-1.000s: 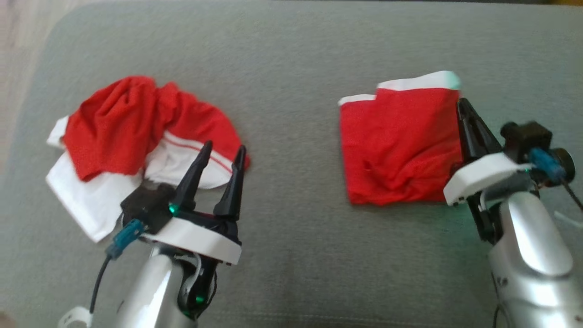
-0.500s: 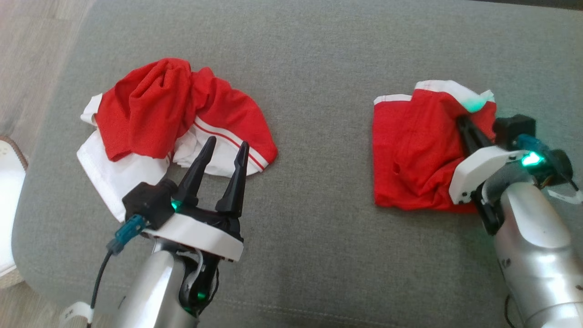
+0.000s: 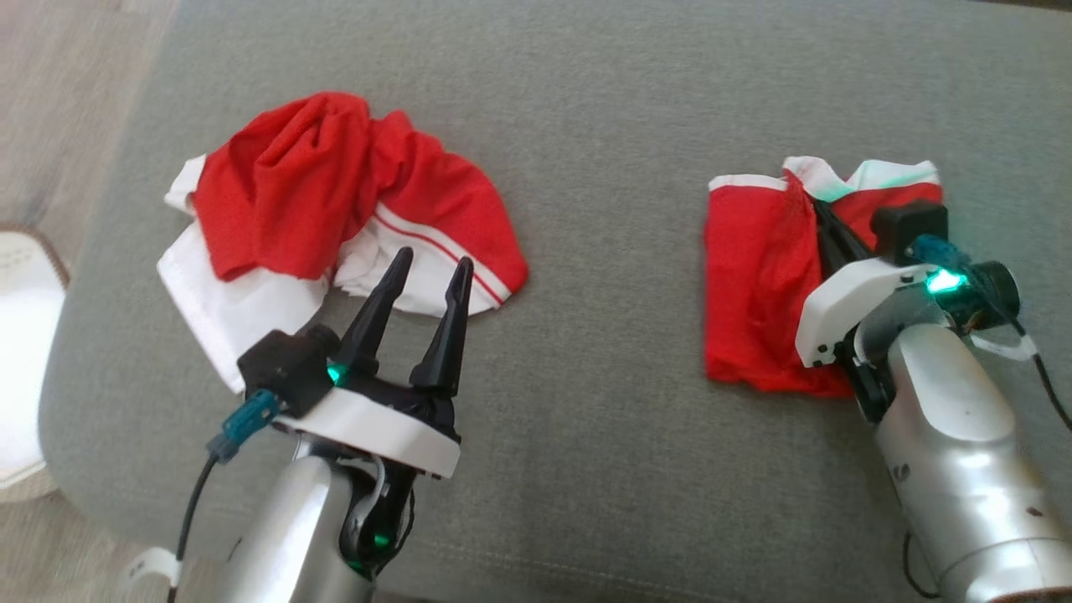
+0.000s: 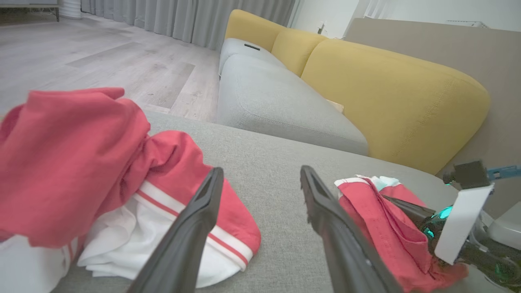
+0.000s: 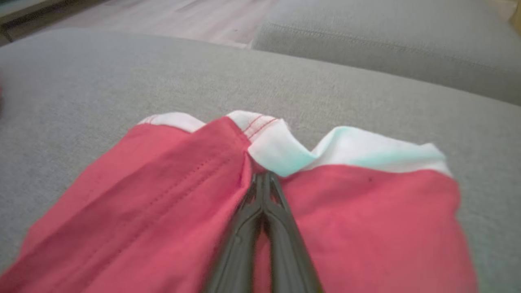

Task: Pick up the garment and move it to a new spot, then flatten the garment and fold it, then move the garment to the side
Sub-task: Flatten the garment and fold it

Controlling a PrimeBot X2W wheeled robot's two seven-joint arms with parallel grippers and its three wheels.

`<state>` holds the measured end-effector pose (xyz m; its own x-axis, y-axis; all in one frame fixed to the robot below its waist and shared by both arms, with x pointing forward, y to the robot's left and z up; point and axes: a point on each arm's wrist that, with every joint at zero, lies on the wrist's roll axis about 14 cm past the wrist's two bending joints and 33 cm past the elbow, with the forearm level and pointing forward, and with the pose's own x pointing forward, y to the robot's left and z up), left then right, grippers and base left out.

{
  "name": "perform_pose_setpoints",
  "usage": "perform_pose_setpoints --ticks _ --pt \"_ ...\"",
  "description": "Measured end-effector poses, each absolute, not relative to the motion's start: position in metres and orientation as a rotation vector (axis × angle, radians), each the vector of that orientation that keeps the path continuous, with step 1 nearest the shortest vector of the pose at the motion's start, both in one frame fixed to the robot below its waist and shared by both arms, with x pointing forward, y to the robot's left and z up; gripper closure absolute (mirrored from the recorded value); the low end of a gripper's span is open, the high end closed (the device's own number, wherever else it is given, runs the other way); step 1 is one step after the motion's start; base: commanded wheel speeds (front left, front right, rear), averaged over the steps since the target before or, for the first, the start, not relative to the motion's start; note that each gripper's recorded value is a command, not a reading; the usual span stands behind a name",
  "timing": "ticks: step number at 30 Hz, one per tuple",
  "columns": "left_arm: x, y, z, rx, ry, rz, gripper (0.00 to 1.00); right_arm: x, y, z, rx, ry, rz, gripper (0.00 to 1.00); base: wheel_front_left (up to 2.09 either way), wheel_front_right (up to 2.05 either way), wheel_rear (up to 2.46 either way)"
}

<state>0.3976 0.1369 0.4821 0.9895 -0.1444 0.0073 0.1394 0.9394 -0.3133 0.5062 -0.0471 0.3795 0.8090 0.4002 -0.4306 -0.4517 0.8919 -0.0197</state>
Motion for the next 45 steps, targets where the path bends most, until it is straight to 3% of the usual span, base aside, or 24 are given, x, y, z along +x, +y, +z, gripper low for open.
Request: perform_pose_setpoints --ticks 6,15,24,30,36,37,38,39,45 --pt "0.398 0.148 0.482 -0.311 0.014 -0.112 0.0 0.512 -0.013 0.386 -0.105 0.398 0.534 1.0 0.0 0.0 0.0" --pt "0.399 0.144 0.485 -0.314 0.006 -0.123 0.0 0.491 0.013 0.386 -0.08 0.386 0.62 1.0 0.0 0.0 0.0" --pt "0.404 0.133 0.487 -0.322 0.001 -0.156 0.0 0.484 0.002 0.39 -0.054 0.371 0.602 1.0 0.0 0.0 0.0" --pt "0.408 0.124 0.499 -0.319 -0.035 -0.187 0.0 0.5 -0.016 0.445 0.013 0.195 0.537 1.0 0.0 0.0 0.0" --pt "0.409 0.106 0.511 -0.325 -0.065 -0.242 0.0 0.495 -0.084 0.487 -0.002 0.046 0.38 1.0 0.0 0.0 0.0" --pt "0.409 0.103 0.513 -0.326 -0.071 -0.253 0.0 0.489 -0.097 0.489 -0.006 0.034 0.347 0.73 0.0 0.0 0.0" --pt "0.409 0.099 0.516 -0.324 -0.078 -0.264 0.0 0.483 -0.11 0.49 -0.009 0.023 0.314 0.09 0.0 0.0 0.0" --pt "0.409 0.095 0.518 -0.326 -0.083 -0.276 0.0 0.476 -0.122 0.492 -0.013 0.014 0.282 0.0 0.0 0.0 0.0" --pt "0.41 0.082 0.527 -0.324 -0.104 -0.315 0.0 0.433 -0.163 0.494 -0.024 -0.018 0.151 0.0 0.0 0.0 0.0"
